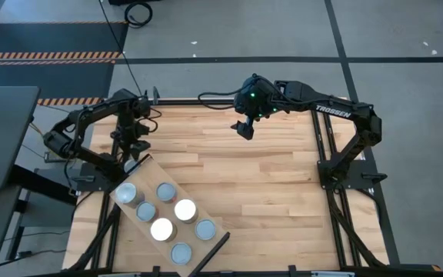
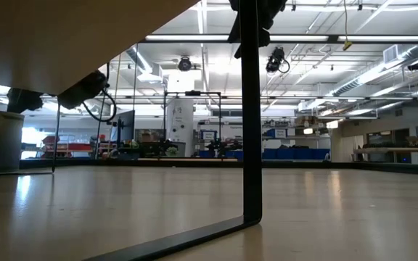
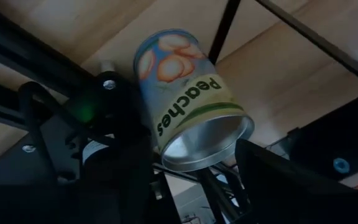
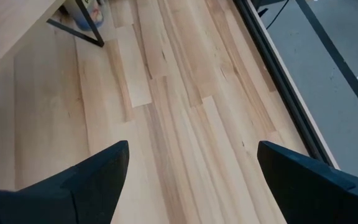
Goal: Pick and place cans onto a shelf
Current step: Put the canned peaches on the shelf aligned with the other canned peaches
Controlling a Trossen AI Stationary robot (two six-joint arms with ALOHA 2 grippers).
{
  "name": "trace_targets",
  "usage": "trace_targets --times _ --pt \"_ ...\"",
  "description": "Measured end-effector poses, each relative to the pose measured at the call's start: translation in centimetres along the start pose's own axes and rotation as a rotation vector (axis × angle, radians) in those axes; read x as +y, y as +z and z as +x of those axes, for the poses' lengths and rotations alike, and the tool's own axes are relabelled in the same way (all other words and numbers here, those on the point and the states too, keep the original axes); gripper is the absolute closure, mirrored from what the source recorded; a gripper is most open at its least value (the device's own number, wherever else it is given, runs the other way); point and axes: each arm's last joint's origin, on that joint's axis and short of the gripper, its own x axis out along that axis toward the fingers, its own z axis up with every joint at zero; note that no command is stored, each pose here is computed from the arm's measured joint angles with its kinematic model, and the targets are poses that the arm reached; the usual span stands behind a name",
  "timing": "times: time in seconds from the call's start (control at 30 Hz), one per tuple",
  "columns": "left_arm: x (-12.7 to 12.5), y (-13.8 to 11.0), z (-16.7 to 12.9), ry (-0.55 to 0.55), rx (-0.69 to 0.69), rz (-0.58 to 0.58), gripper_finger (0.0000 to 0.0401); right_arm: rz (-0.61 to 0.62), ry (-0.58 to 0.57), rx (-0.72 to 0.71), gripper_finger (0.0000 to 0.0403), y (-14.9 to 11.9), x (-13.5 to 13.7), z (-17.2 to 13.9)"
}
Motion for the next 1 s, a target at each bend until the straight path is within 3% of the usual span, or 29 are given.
trace_targets --times 0.2,0.27,0.43,0.57,0.7,1.0 --pt "0.0 -0.5 2.3 0.019 0.103 -0.012 0.0181 0.001 0.0 0.003 0.004 0.0 0.0 0.0" --pt "-0.3 -0.2 1.5 0.084 0.069 -0.001 0.0181 0.001 0.0 0.005 0.004 0.0 0.0 0.0" --pt "-0.3 -0.1 0.7 0.128 0.042 0.025 0.0181 -0.002 -0.001 0.003 0.004 0.0 0.0 0.0" --pt "-0.1 -0.2 1.0 0.192 0.063 -0.012 0.0181 -0.002 -0.001 0.002 0.004 0.0 0.0 0.0" --pt "0.0 -0.4 1.8 0.162 0.098 -0.031 0.0182 -0.002 -0.001 0.002 0.004 0.0 0.0 0.0" --pt "0.1 0.3 1.6 0.187 0.031 -0.076 0.0186 -0.008 -0.002 0.002 0.004 0.0 0.0 0.0"
